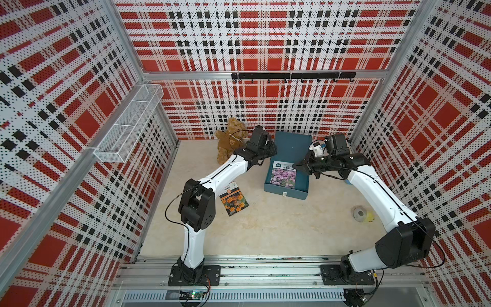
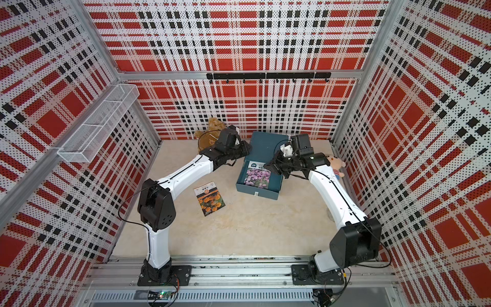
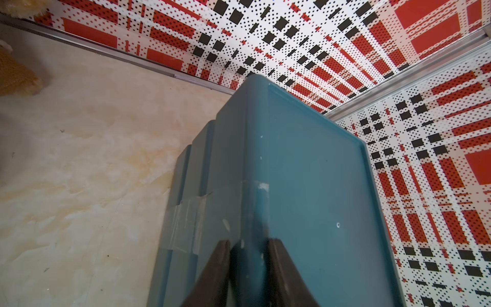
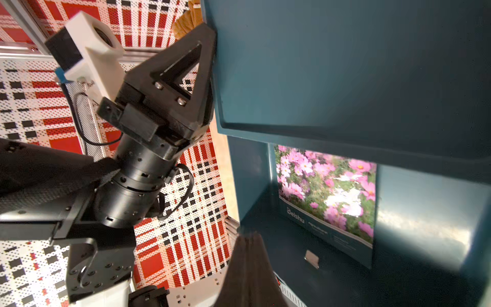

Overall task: Take the seed bags out of the drawer
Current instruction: Pick up the seed packet from the drawer.

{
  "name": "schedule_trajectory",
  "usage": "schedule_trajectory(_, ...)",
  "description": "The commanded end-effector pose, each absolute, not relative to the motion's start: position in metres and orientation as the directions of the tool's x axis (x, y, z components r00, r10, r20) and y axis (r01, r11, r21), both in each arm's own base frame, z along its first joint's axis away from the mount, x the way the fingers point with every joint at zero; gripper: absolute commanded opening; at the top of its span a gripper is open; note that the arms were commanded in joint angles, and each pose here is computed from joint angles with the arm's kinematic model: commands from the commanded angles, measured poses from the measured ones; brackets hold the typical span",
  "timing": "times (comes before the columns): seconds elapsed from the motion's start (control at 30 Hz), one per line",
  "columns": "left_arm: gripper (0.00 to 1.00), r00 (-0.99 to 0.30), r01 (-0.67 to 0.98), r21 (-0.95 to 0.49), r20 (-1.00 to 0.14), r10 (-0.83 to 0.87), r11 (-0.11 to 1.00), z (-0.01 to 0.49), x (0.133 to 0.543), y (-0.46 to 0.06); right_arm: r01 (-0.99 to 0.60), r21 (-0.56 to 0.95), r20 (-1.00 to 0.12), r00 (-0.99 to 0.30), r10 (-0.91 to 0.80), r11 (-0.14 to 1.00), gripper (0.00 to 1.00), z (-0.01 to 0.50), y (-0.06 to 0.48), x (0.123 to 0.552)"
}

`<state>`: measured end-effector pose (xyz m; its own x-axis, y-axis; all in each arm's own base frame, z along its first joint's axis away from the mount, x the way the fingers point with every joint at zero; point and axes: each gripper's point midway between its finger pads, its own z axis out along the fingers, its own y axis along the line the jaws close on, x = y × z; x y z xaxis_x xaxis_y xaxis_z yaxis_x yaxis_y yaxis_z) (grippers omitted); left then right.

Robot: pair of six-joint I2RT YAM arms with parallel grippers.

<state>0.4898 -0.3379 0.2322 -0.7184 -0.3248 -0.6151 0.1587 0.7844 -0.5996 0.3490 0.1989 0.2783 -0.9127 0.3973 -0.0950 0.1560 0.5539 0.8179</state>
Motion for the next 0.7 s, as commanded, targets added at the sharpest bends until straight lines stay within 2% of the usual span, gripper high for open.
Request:
schedule_trajectory(0.0,0.29,-0.86,0.076,-0.536,-0.462,-0.217,0.841,0.155,0.452,-0.341,0.133,0.808,-0.119,-0.917,0.38,0.573,0.0,0.28,0.196,0.35)
schedule_trajectory(0.13,0.29,-0.859,0.074,-0.539,-0.462,-0.221,0.839,0.156,0.453,-0.341,0.127,0.75,-0.164,-0.915,0.369,0.649,0.34,0.27,0.187,0.356)
schedule_trajectory(0.23,0.29,-0.859,0.071,-0.54,-0.461,-0.224,0.838,0.156,0.454,-0.34,0.121,0.662,-0.207,-0.919,0.336,0.74,0.52,0.257,0.178,0.359)
schedule_trajectory(0.33,0.29,-0.86,0.07,-0.542,-0.458,-0.225,0.837,0.156,0.454,-0.341,0.108,0.569,-0.259,-0.918,0.302,0.815,0.6,0.247,0.175,0.367)
schedule_trajectory(0.47,0.29,-0.86,0.069,-0.548,-0.456,-0.228,0.834,0.156,0.455,-0.342,0.045,0.407,-0.313,-0.932,0.185,0.912,0.64,0.228,0.185,0.374)
schedule_trajectory(0.67,0.29,-0.864,0.068,-0.556,-0.448,-0.23,0.828,0.156,0.455,-0.344,0.018,0.343,-0.303,-0.944,0.129,0.939,0.71,0.213,0.2,0.377)
